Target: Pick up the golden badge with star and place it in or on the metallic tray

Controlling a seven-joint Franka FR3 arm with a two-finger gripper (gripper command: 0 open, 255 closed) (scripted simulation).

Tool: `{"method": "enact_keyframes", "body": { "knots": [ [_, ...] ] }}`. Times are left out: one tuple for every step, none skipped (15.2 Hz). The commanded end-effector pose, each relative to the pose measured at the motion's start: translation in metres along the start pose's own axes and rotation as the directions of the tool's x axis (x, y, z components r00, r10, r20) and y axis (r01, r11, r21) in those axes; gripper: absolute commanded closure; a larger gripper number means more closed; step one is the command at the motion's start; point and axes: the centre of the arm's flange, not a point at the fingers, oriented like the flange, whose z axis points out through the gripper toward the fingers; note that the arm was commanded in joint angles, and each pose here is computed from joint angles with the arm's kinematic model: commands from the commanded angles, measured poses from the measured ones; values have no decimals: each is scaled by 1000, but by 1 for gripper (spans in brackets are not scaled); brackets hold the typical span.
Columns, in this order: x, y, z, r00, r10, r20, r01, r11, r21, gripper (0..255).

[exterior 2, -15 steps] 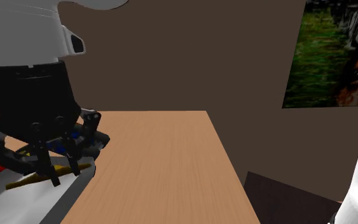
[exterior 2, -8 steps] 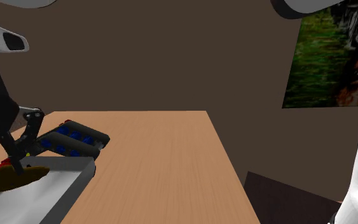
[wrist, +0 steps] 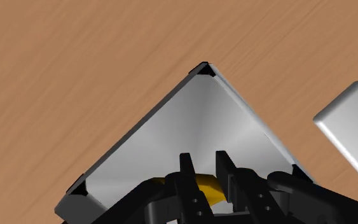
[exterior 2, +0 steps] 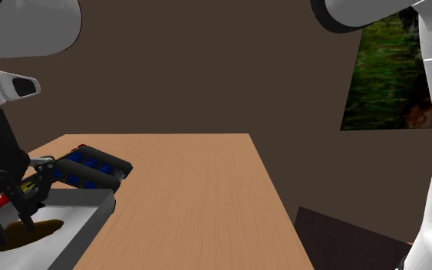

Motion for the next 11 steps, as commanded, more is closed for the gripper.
{"method": "enact_keyframes", "body": {
  "knots": [
    [-1, -1, 10, 1000, 0, 0, 0, 1000, 0, 255],
    [-1, -1, 15, 1000, 0, 0, 0, 1000, 0, 255],
    [-1, -1, 21, 1000, 0, 0, 0, 1000, 0, 255],
    [-1, -1, 26, 1000, 0, 0, 0, 1000, 0, 255],
    [-1, -1, 31, 1000, 0, 0, 0, 1000, 0, 255],
    [-2, -1, 34, 1000, 0, 0, 0, 1000, 0, 255],
    [-2, -1, 34, 1000, 0, 0, 0, 1000, 0, 255],
    [-2, -1, 34, 1000, 0, 0, 0, 1000, 0, 255],
    [-2, -1, 34, 1000, 0, 0, 0, 1000, 0, 255],
    [-2, -1, 34, 1000, 0, 0, 0, 1000, 0, 255],
    [-2, -1, 34, 1000, 0, 0, 0, 1000, 0, 255]
  ]
}}
